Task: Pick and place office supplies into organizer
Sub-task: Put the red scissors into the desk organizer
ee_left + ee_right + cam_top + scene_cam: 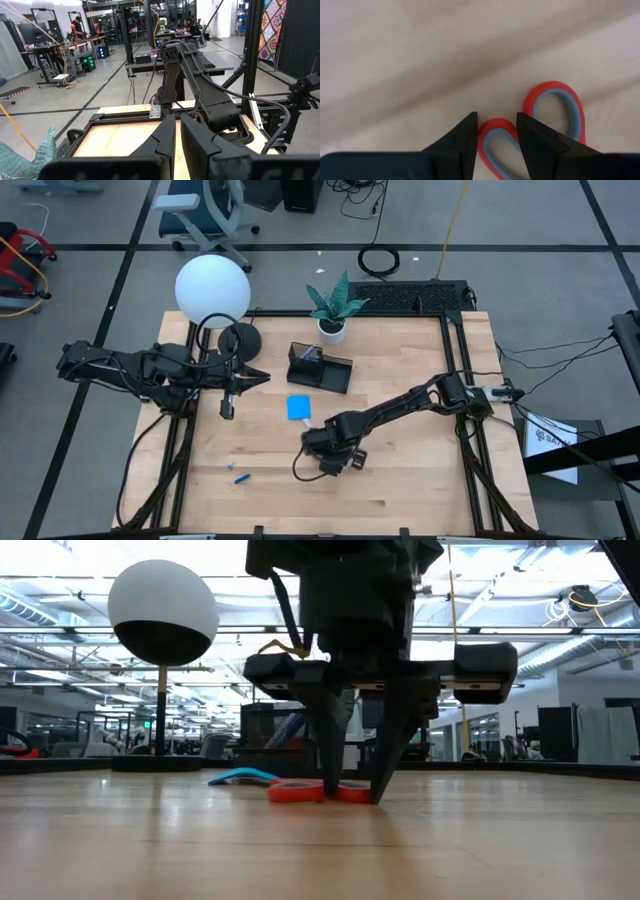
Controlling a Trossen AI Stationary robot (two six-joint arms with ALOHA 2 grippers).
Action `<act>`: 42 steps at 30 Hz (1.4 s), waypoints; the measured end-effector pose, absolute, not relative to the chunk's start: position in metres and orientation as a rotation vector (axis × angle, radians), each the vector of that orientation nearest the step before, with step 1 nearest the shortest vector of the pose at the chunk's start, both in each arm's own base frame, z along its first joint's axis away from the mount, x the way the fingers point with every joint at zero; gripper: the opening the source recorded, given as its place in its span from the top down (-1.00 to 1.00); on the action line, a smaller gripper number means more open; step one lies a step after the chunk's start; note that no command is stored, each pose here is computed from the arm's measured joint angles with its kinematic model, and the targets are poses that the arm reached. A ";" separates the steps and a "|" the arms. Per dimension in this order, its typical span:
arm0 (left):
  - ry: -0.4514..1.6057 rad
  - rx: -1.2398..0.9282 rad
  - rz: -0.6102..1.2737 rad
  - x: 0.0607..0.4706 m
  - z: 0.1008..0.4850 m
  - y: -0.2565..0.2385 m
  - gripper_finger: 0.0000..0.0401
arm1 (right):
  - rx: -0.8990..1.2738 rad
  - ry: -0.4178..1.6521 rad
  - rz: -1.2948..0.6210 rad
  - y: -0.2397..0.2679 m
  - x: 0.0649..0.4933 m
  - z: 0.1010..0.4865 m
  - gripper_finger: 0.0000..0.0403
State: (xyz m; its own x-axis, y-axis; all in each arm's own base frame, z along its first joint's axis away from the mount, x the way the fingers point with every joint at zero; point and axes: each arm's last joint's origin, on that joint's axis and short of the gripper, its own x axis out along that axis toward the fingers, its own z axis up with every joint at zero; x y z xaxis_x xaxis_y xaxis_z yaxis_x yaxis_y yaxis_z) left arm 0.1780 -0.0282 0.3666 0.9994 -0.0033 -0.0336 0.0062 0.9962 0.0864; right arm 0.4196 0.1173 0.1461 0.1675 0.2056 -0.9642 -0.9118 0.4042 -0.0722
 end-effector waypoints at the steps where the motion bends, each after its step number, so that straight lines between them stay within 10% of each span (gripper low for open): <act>1: 0.034 0.087 -0.004 0.178 0.367 -0.028 0.81 | -0.805 1.112 0.924 0.117 0.419 0.149 0.38; 12: 0.036 0.087 -0.005 0.178 0.366 -0.028 0.81 | -0.863 0.925 0.889 0.117 0.418 0.194 0.38; 42: 0.036 0.088 -0.005 0.178 0.366 -0.028 0.81 | -0.959 0.982 1.016 0.100 0.404 0.163 0.38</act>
